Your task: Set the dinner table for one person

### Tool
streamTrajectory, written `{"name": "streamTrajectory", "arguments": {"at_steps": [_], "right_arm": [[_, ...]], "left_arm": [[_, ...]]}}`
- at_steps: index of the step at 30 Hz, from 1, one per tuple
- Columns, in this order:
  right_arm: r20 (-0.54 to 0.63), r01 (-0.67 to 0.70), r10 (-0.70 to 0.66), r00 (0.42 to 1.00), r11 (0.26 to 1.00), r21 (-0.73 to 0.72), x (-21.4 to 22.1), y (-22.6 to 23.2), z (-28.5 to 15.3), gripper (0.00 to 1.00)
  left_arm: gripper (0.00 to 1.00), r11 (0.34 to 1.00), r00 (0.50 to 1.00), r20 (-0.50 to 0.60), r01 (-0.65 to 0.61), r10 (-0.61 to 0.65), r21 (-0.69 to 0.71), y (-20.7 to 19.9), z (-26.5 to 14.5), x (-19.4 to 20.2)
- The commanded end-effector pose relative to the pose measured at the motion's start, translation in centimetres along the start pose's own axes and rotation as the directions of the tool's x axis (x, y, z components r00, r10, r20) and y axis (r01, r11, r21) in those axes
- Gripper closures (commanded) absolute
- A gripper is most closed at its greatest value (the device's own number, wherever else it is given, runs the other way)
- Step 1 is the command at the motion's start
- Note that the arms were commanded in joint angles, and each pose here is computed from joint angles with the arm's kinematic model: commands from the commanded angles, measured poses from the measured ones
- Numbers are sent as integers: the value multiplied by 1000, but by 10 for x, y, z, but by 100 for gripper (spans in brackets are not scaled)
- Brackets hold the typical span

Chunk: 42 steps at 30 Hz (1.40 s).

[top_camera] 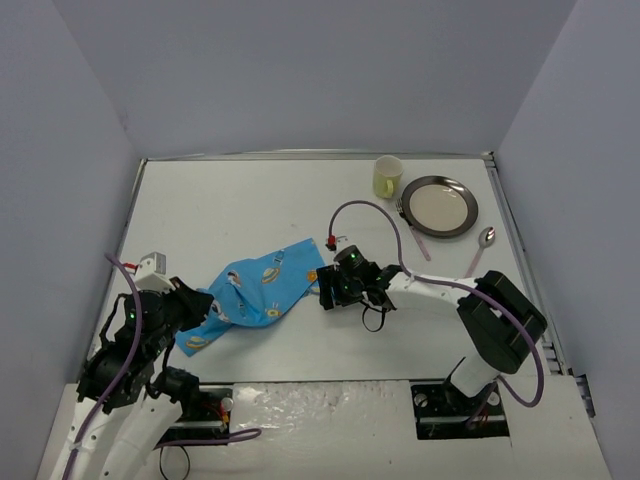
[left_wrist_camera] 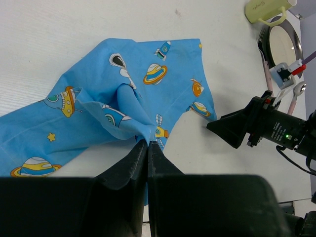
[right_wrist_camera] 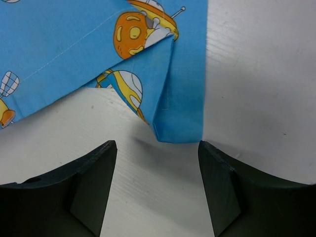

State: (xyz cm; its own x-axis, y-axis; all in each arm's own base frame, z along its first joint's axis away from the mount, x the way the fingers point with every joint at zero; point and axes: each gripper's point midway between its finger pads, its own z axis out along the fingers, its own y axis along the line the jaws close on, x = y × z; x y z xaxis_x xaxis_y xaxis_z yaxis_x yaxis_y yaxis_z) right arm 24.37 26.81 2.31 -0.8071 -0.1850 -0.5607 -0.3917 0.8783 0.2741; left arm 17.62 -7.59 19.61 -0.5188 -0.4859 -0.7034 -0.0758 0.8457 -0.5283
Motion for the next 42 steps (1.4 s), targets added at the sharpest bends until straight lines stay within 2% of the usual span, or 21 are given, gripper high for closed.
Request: {"name": "streamTrajectory", "arguments": {"at_steps": [1,13,28,30,37,38,41,42], "right_arm": [[114,82,-81,990,997,-3,-33,19,2,37],[124,172,-183,975,981,94,-43,8,16,46],[115,284,-284,952,959,18,-30,31,20,60],[112,286,-286,952,958,11,-28,33,20,64],[81,283,-285,955,958,34,-19,25,28,89],[81,283,-285,955,958,37,-19,25,28,89],[75,278,-282,956,959,58,-16,19,29,100],[75,277,-282,957,959,65,-17,18,28,100]], "left_arm": [[100,1000,997,69,18,-19,11,-15,-13,-29],[100,1000,997,70,9,-9,-9,-16,-18,-36],[100,1000,998,62,5,-4,-21,-15,-19,-37],[100,1000,998,65,6,-4,-22,-15,-19,-38],[100,1000,997,77,5,-3,-26,-16,-21,-42],[100,1000,997,76,5,-3,-27,-16,-21,-42],[100,1000,997,78,2,0,-29,-16,-22,-43],[100,1000,997,80,0,2,-31,-16,-22,-43]]}}
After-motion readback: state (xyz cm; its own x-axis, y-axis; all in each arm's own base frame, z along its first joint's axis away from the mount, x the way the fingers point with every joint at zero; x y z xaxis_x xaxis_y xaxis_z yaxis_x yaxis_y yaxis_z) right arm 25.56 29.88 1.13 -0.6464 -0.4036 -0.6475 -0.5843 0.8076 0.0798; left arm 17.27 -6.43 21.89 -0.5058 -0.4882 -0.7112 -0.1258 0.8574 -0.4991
